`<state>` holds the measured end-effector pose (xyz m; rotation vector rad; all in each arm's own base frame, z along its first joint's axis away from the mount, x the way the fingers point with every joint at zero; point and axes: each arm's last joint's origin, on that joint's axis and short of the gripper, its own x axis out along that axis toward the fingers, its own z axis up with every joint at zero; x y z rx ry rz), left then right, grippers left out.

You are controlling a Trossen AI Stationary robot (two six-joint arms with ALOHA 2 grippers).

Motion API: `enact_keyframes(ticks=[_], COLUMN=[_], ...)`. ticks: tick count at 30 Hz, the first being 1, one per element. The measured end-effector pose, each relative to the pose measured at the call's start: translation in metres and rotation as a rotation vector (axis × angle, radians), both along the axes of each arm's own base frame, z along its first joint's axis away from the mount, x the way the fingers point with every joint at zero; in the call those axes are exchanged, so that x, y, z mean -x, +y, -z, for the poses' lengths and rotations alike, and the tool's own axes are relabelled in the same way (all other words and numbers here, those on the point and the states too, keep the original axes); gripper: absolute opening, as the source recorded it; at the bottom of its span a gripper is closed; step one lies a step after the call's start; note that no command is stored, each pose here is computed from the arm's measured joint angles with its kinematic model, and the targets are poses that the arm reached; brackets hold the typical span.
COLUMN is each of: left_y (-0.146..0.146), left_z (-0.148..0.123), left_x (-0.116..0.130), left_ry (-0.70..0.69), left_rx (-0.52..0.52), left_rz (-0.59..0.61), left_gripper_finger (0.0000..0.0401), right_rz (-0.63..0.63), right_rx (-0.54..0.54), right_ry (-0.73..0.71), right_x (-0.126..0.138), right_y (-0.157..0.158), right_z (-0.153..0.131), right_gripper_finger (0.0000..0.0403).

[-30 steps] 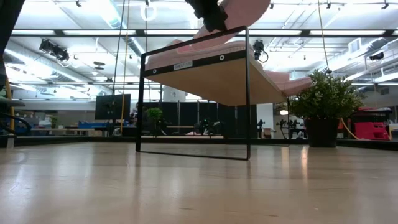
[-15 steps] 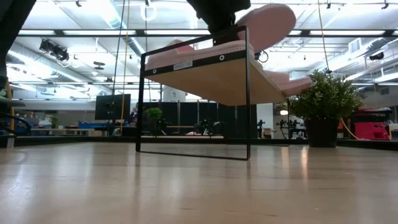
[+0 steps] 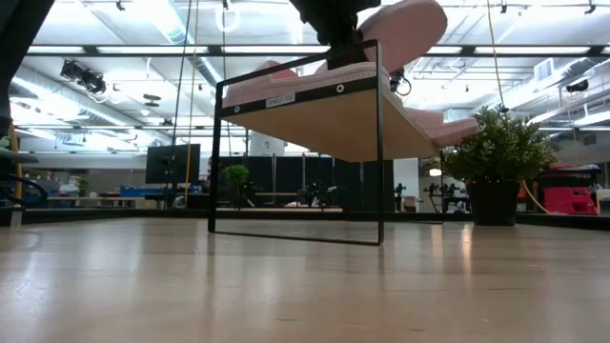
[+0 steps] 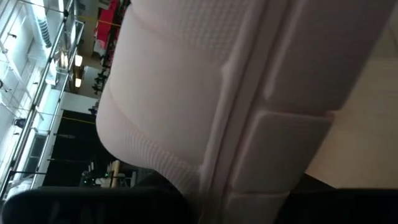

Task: Pick and place slides into the shelf
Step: Put the pink slide on the shelf

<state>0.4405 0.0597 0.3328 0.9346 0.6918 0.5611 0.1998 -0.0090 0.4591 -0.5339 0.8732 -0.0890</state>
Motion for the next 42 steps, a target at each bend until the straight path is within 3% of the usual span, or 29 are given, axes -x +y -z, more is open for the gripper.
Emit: enact_keyframes(ticks=[11, 18, 29, 42], left_y=[0.0, 0.001, 0.001, 0.001], left_z=[0.0, -0.001, -0.001, -0.001], left_x=[0.0, 0.0, 0.0, 0.0], left_ry=[-0.007, -0.008, -0.014, -0.021], left_rx=[0.0, 0.0, 0.002, 0.009], left_rz=[0.0, -0.001, -0.012, -0.019], left_gripper_finger=[0.0108, 0.0109, 0.0107, 0.0106], right_rz=[-0.009, 0.027, 0.062, 0.122], right_rx=[0.03, 0.081, 0.123, 0.083], right_ry=[0.055, 0.131, 0.269, 0.276], right_x=[0.0, -0.018, -0.026, -0.018], right_y=[-0.001, -0.002, -0.004, -0.004], right_z=[0.004, 0.015, 0.029, 0.028], right_gripper_finger=[0.0229, 0.0248, 0.0188, 0.0136])
